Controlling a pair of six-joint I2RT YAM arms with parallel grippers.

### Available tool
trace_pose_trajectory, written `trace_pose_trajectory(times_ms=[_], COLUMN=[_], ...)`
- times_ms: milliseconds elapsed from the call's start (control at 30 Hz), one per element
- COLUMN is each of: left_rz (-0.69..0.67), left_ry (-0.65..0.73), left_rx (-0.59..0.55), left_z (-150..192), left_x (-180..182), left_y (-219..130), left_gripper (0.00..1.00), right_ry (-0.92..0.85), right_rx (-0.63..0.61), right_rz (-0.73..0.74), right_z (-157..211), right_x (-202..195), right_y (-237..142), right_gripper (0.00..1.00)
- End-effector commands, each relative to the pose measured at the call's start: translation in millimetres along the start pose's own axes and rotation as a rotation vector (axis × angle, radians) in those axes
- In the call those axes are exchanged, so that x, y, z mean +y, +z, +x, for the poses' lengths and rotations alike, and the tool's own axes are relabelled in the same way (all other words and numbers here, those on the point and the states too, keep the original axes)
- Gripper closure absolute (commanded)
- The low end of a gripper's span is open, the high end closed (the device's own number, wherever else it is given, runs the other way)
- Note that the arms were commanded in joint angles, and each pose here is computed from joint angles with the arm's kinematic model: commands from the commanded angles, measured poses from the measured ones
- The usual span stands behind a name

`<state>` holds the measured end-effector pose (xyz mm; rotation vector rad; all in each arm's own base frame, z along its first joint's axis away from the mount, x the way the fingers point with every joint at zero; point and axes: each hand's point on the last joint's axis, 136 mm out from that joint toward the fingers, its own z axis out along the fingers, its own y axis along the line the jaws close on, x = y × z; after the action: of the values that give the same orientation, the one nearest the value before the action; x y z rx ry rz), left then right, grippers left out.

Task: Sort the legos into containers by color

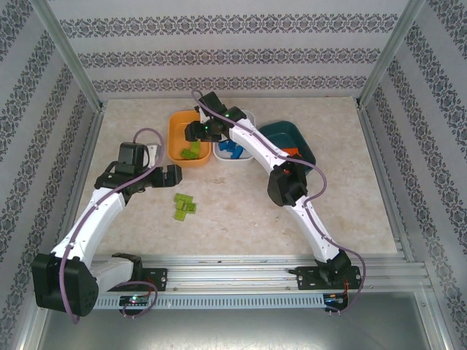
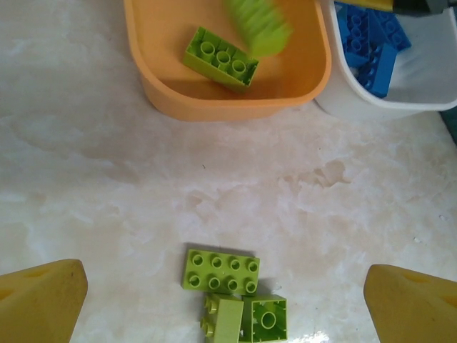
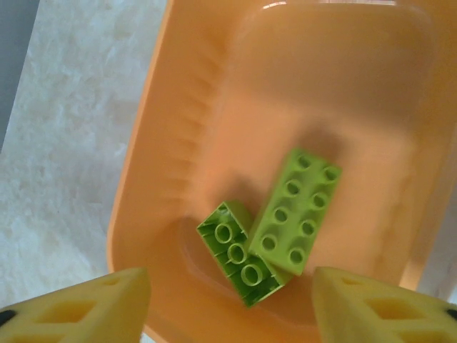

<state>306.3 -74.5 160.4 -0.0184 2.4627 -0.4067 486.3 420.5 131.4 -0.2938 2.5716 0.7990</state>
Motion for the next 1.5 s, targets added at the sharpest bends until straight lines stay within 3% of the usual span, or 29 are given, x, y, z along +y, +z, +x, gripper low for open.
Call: trace_pose_trajectory(times_ms=[0, 233, 400, 600, 800, 1167, 1467], left_rz=[-0.019, -0.027, -0.036, -0.092, -0.118, -0.173, -0.255], left_ry=[0.031, 0.068, 0.108, 0.133, 0.163, 0.264, 0.282], left_rx=[0.026, 0.066, 0.104, 0.202, 0.313, 0.452, 0.485], left_z=[5.3, 13.9, 22.6, 40.3, 60.9, 93.4, 96.0], left_x=[0.7, -4.0, -11.2, -9.7, -13.5, -21.4, -7.8], left_y=[0.4, 5.9, 11.2, 23.6, 38.8, 54.4, 57.7], left_gripper=[0.01, 0.01, 0.02, 0.06, 0.1, 0.22, 0.25], right_ry=[-0.002, -0.076, -0.046, 0.027, 0.043, 0.049, 0.044], right_rx=[-0.039, -0.092, -0.146, -0.071, -0.053, -0.044, -0.027], right_rz=[-0.034, -0.008, 0.002, 0.061, 0.104, 0.102, 0.095], right_z=[-16.0, -6.3, 53.6, 145.5, 194.1, 202.4, 205.3], right_x=[11.4, 30.8, 12.4, -34.8, -55.7, -61.6, -57.2], right_y=[-23.8, -96.4, -141.0, -159.1, -170.6, -161.0, -149.3], right_gripper=[0.34, 0.33, 0.31, 0.31, 0.31, 0.31, 0.31])
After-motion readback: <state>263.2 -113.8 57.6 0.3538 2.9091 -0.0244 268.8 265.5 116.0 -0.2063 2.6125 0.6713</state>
